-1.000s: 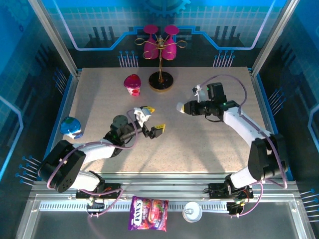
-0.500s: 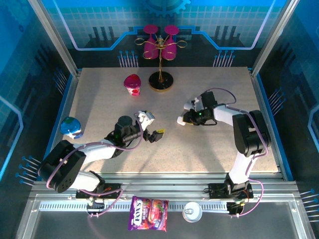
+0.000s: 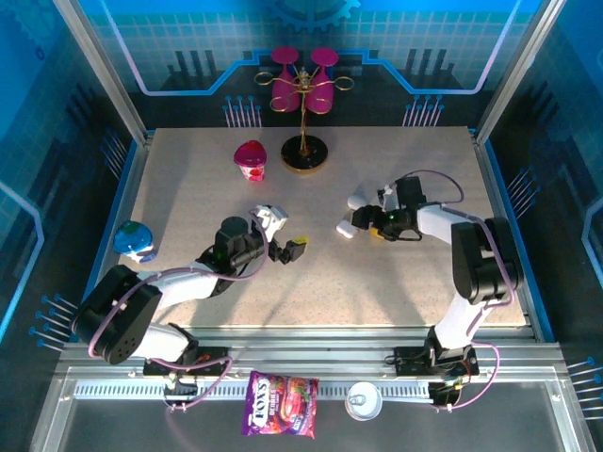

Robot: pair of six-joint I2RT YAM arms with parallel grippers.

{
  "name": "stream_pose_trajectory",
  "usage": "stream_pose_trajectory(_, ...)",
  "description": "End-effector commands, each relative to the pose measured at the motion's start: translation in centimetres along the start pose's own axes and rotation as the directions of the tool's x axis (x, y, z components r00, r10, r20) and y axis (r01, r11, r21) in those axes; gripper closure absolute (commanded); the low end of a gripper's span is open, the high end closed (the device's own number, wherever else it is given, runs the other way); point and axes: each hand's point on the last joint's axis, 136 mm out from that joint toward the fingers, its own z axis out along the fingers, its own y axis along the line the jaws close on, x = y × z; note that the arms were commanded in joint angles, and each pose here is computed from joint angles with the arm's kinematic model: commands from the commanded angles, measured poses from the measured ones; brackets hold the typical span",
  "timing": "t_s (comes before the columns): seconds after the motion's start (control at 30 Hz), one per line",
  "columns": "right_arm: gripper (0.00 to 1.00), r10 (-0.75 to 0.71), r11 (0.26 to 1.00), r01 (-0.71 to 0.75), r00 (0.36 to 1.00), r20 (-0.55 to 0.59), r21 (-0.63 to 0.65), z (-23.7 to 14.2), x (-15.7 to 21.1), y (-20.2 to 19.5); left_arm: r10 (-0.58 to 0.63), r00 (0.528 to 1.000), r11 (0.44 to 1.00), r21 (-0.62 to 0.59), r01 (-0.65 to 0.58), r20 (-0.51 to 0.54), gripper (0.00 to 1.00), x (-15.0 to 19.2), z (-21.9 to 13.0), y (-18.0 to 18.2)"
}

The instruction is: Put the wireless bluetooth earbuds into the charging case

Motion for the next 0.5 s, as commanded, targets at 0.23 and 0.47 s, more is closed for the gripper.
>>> stream_pose_trajectory(0.23, 0.05, -0.348, 0.895, 0.200, 0.871, 0.347, 0.398, -10.4, -5.5, -1.2, -0.022, 1.000, 0.881, -0.473, 0.023, 0.009, 0.01, -0.7, -5.3, 9.7)
stream_pose_trajectory(0.47, 0.00, -0.592, 0.745, 0.250, 0.676, 0.440, 0.619, -14.3, -7.7, -2.6, -0.056, 0.998, 0.788, -0.614, 0.045, 0.001, 0.01, 1.1, -8.7, 13.9)
